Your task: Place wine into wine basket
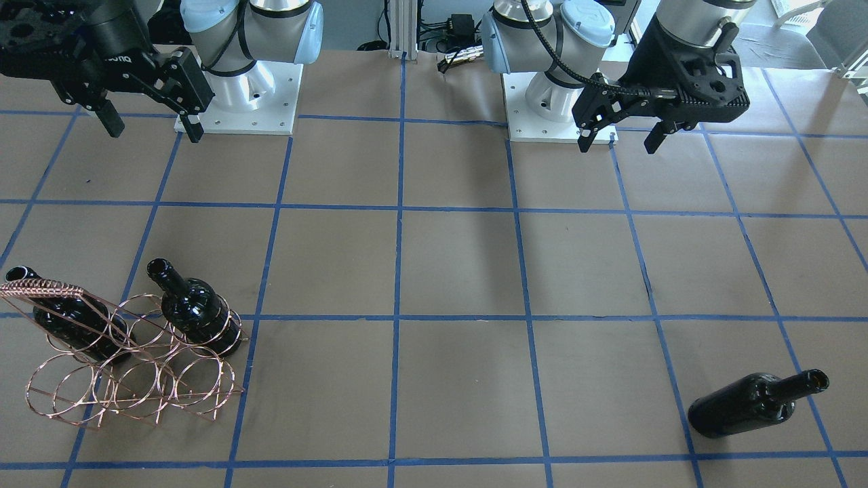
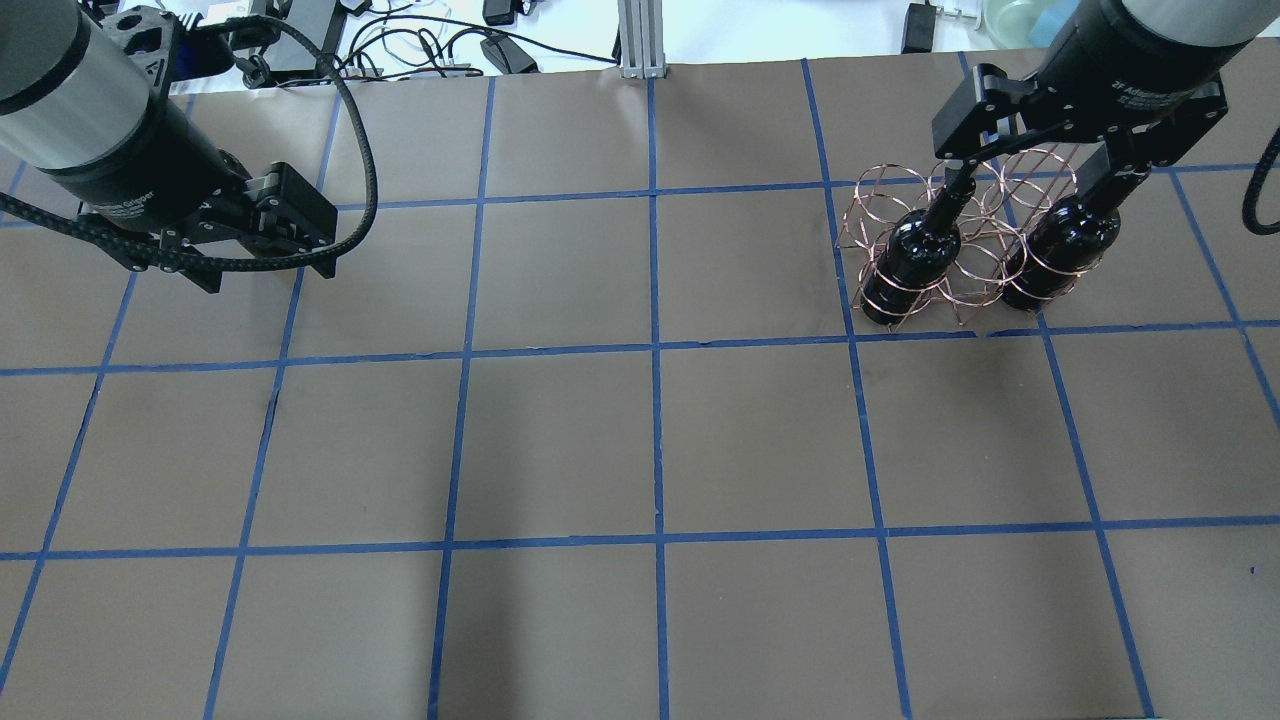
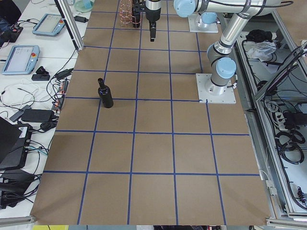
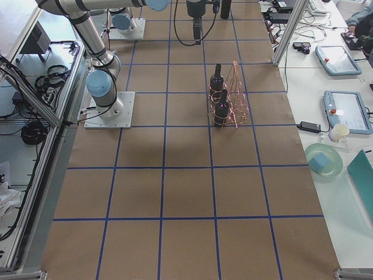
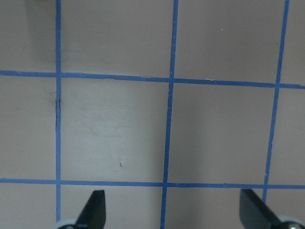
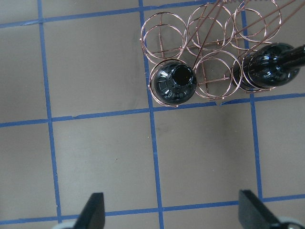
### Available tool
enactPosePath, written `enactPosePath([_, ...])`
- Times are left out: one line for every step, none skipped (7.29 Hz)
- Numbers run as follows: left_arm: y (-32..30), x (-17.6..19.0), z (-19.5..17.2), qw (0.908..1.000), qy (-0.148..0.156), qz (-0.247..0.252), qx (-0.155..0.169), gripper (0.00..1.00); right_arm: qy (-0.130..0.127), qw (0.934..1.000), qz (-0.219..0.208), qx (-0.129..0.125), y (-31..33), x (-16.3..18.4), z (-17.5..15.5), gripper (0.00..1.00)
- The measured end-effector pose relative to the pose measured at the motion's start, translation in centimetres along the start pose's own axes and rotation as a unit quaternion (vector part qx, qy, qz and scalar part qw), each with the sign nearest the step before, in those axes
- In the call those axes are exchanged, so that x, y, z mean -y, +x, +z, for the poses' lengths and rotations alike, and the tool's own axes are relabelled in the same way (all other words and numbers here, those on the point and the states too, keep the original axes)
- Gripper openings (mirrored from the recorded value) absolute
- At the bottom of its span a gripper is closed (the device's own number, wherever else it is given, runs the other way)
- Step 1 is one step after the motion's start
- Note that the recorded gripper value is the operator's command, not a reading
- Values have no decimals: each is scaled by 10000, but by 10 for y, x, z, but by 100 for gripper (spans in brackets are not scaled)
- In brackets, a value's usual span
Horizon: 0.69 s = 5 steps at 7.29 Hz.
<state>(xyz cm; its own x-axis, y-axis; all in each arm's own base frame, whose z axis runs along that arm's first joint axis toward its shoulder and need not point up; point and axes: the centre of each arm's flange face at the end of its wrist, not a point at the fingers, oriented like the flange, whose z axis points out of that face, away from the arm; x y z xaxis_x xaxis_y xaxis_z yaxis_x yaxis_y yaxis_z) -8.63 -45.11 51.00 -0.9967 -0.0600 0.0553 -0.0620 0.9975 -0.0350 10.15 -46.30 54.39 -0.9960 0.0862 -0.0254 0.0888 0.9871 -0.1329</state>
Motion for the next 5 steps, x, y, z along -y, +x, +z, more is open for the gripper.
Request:
enactPosePath([0, 0, 0, 10000, 5, 21, 2, 100, 2, 10000, 0, -2, 1, 0, 0, 100])
enactPosePath([0, -1, -1, 10000, 17, 29, 8, 100, 26, 10000, -6, -21, 2, 1, 0, 100])
enactPosePath([-1, -1, -2, 10000, 17, 28, 28, 100, 58, 10000, -11, -46, 3, 1, -2, 100])
enactPosePath([-2, -1, -1, 10000, 7, 18, 45, 100, 86, 10000, -6, -46, 3, 2, -2, 100])
enactPosePath([-3, 0, 0, 10000, -11, 6, 33, 100, 106, 9999, 1, -32, 3, 2, -3, 100])
